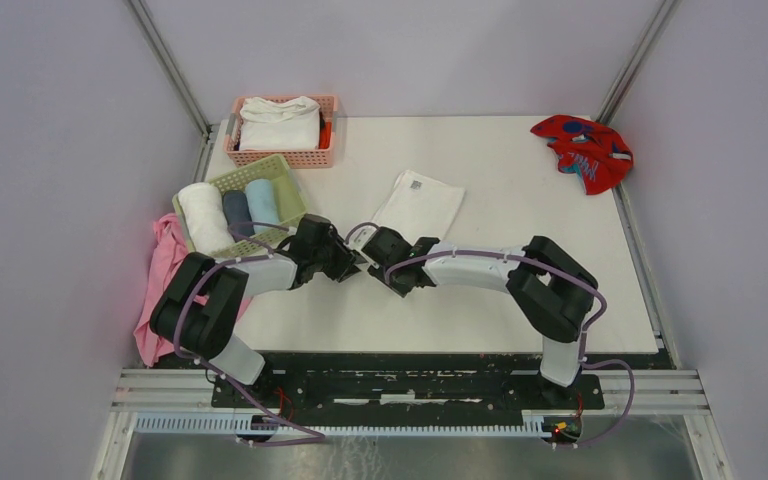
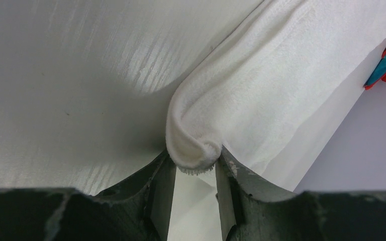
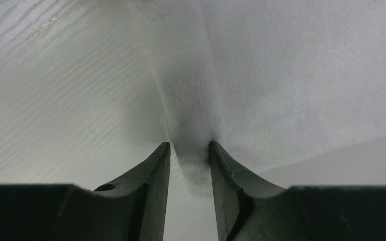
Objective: Roll the towels
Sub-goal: Roll the towel at the center of the board.
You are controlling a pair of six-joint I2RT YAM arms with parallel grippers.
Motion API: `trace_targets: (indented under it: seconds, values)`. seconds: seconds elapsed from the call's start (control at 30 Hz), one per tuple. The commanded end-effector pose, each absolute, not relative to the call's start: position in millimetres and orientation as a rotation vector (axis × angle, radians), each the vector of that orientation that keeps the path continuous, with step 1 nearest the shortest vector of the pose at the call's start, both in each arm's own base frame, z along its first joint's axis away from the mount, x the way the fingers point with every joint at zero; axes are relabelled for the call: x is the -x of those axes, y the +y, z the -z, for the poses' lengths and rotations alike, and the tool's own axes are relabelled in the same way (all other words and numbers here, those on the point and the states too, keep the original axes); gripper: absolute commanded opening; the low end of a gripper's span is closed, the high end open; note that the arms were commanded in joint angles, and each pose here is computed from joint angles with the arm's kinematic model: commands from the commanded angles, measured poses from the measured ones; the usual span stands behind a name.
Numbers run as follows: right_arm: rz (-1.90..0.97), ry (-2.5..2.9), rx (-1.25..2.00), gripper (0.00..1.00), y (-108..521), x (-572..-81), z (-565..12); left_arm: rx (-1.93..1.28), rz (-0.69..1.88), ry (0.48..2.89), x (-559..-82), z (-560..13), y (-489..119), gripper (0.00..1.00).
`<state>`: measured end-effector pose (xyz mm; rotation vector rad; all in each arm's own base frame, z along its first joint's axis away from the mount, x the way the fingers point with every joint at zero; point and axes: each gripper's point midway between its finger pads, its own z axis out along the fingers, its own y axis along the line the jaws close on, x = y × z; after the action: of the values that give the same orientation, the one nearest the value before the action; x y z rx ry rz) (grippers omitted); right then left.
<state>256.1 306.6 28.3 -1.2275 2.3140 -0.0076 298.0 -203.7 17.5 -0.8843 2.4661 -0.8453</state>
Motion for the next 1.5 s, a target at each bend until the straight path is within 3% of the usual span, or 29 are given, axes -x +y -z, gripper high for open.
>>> trace_targets:
  seconds: [0.0, 0.33, 0.73, 0.9, 1.1, 1.3, 1.47]
  values:
    - [0.096, 2.322, 1.253, 0.43, 301, -261, -23, 0.959, 0.424, 2.673, -247, 43, -155, 0.43]
    - [0.198, 2.424, 1.293, 0.41, 274, -246, 2, 0.967, 0.357, 2.674, -254, 39, -141, 0.43]
    - [0.26, 2.472, 1.333, 0.38, 264, -239, 15, 0.893, 0.247, 2.791, -257, 51, -133, 0.36]
    - [0.277, 2.482, 1.353, 0.26, 265, -236, 15, 0.871, 0.242, 2.82, -249, 53, -132, 0.36]
    - [-0.255, 2.6, 1.409, 0.01, 314, -187, -7, 0.882, 0.274, 2.763, -242, 29, -124, 0.41]
    - [-0.814, 2.599, 1.354, 0.0, 350, -163, -47, 0.863, 0.354, 2.662, -254, -15, -126, 0.65]
    - [-1.291, 2.601, 1.045, 0.0, 354, -188, -74, 0.848, 0.499, 2.552, -263, -53, -135, 0.77]
